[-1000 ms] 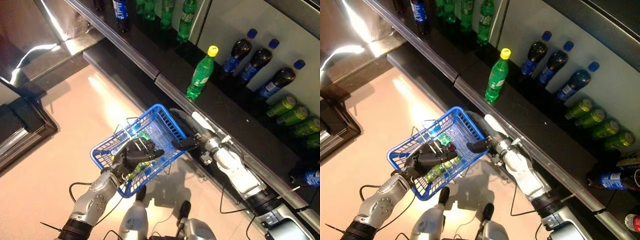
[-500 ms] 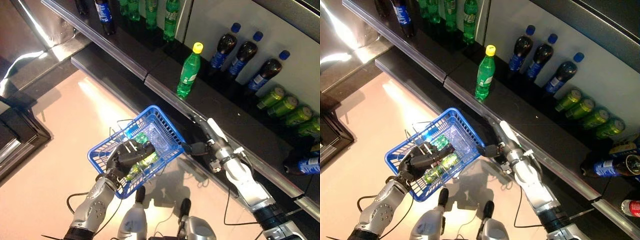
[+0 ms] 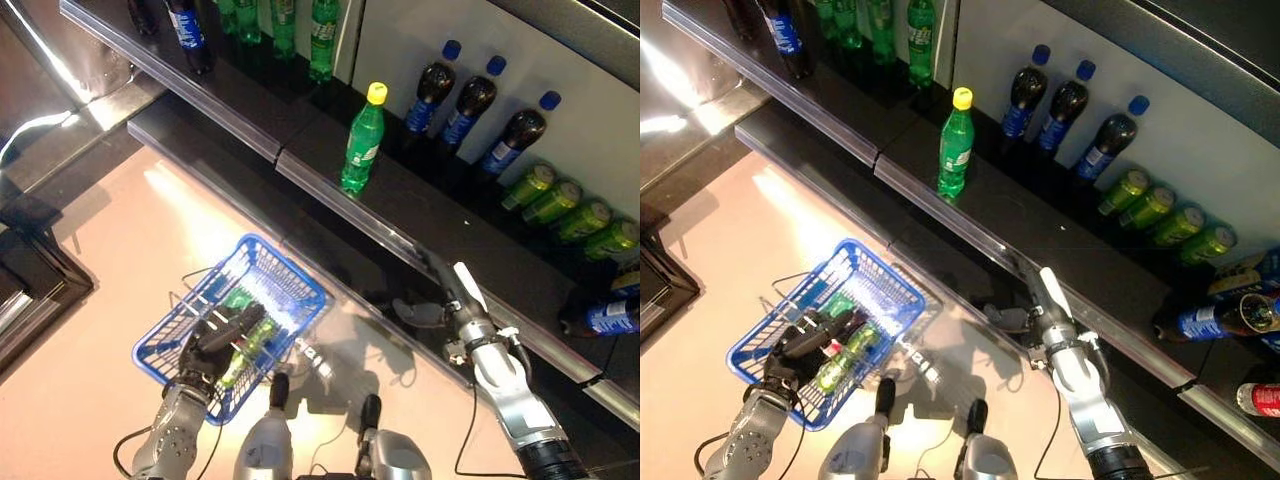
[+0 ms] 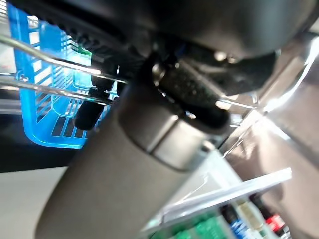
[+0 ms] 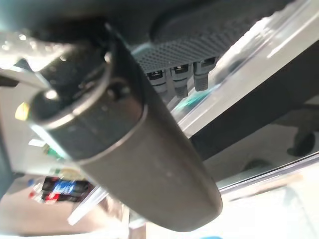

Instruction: Pick up the drink and place into the basket.

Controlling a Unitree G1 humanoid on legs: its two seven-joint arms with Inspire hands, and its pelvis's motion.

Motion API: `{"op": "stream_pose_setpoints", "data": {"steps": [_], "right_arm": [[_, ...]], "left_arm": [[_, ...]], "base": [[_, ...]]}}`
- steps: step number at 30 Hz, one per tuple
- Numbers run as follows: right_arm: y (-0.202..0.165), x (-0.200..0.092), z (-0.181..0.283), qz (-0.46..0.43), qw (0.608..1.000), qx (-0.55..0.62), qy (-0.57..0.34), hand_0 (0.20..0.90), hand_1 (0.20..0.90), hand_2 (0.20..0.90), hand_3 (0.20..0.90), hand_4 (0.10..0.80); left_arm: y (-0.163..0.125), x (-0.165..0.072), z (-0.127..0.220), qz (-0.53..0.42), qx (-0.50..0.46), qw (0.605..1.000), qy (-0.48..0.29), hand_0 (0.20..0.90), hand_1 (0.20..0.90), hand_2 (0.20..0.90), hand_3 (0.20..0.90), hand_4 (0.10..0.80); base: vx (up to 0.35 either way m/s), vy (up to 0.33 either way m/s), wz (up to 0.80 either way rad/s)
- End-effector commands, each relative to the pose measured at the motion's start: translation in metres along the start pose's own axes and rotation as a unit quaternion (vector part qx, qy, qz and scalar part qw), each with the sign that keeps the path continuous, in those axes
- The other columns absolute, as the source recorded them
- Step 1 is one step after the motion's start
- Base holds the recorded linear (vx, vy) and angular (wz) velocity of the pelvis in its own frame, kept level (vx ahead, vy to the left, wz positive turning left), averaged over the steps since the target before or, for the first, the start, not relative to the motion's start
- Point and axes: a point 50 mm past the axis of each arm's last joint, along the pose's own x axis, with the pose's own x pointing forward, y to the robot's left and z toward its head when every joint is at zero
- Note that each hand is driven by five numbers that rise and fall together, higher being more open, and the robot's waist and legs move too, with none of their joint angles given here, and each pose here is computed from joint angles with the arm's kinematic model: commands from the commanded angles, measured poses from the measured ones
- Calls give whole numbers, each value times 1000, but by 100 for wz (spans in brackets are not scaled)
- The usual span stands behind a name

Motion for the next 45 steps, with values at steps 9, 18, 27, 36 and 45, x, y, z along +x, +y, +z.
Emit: {"op": "stream_pose_setpoints", "data": {"steps": [9, 18, 27, 36, 45], "right_arm": [[-8, -38, -66, -47, 992, 25, 111, 900, 900, 900, 900, 800], [-10, -68, -116, -90, 965, 84, 230, 900, 900, 900, 900, 800], [-3, -119, -167, -115, 913, 161, 356, 900, 900, 900, 900, 800], [27, -152, -190, -49, 856, 216, 467, 900, 900, 900, 900, 800], [50, -179, -197, 5, 810, 235, 537, 900, 900, 900, 900, 800]], "left_arm": [[-4, 3, 57, -41, -11, 977, -210, 300, 300, 300, 200, 100], [41, 2, 1, 50, -5, 995, -91, 300, 300, 300, 200, 100], [94, -21, -52, 149, 40, 986, 70, 300, 300, 300, 200, 100], [124, -49, -71, 190, 48, 967, 160, 300, 300, 300, 200, 100], [114, -47, -90, 177, 56, 961, 206, 300, 300, 300, 200, 100]], "base": [[10, 8, -2], [30, 32, -12], [50, 112, -20], [-79, 8, -78], [-7, -143, -26]]}}
